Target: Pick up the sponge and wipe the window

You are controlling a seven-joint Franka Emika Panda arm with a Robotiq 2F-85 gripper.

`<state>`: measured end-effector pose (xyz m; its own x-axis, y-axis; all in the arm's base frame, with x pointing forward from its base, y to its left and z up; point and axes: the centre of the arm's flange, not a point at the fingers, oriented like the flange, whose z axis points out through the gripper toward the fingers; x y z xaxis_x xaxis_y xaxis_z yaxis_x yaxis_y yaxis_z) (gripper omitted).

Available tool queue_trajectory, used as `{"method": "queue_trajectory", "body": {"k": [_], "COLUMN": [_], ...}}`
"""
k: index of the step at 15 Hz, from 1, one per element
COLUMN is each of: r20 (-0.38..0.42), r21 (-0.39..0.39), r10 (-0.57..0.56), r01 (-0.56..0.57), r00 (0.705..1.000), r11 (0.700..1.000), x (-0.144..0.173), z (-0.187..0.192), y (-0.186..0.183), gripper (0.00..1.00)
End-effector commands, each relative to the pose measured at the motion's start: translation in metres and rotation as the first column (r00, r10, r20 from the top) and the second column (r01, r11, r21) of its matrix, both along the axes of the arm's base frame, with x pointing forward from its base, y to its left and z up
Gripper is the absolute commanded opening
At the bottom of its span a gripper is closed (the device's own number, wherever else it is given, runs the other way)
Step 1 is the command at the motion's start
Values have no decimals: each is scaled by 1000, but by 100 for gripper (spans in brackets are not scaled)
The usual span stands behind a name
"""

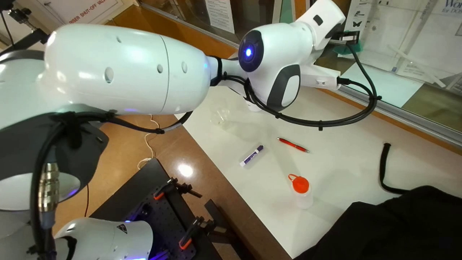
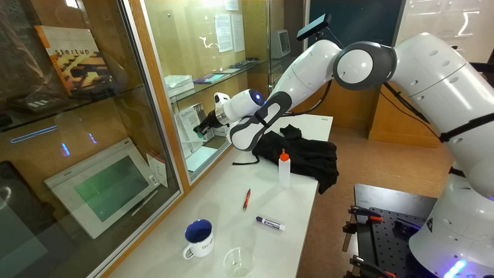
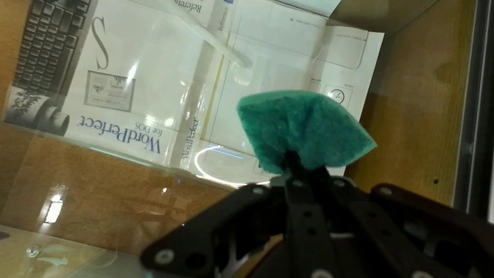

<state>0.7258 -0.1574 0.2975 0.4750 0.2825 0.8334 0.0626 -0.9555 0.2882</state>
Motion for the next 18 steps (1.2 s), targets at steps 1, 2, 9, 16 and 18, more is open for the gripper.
{"method": "queue_trajectory", "body": {"k": [1, 2, 9, 16, 18], "r20": [9, -7, -13, -7, 4], "r21": [-65, -77, -111, 24, 55], "r10": [-44, -50, -146, 30, 92], "r01": [44, 50, 144, -30, -92], "r00": [999, 999, 989, 1000, 996], "r11": [997, 996, 983, 999, 994], "x": [-30, -31, -44, -32, -30], "z": [-14, -15, -16, -16, -13], "y": [2, 1, -38, -7, 9], "gripper": [2, 2, 2, 2, 2]}}
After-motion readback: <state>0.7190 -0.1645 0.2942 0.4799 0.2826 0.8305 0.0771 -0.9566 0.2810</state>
